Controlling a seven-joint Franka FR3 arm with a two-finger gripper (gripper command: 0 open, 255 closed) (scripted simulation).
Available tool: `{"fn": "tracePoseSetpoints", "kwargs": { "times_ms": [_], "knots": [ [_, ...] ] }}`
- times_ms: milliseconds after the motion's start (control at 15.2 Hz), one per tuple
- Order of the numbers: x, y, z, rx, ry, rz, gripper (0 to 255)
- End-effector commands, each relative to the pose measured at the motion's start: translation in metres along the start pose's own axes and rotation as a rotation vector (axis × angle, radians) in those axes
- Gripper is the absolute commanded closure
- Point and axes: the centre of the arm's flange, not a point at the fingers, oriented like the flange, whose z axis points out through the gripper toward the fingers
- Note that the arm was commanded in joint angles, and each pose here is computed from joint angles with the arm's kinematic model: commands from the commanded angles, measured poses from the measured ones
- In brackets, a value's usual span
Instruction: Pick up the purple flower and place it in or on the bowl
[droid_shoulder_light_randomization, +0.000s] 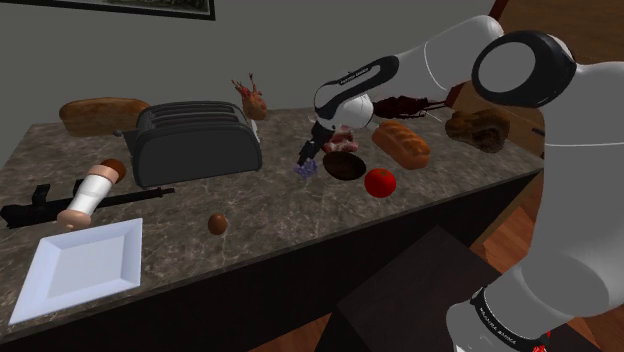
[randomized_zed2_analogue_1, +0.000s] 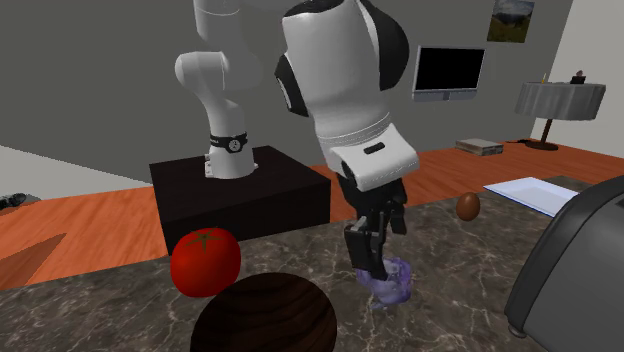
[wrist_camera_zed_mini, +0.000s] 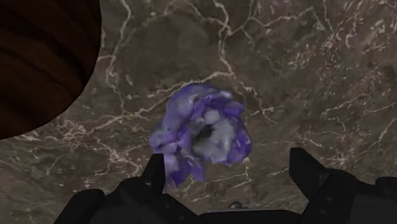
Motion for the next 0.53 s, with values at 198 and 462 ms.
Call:
{"fn": "tracePoseSetpoints", "kwargs": {
  "times_ms": [198,462],
  "knots": [
    [-0.018,-0.004,0.043,0.089,-0.084,0.018,0],
    [-0.019,-0.005,0.057,0.089,-0.084,0.018,0]
  ]
}}
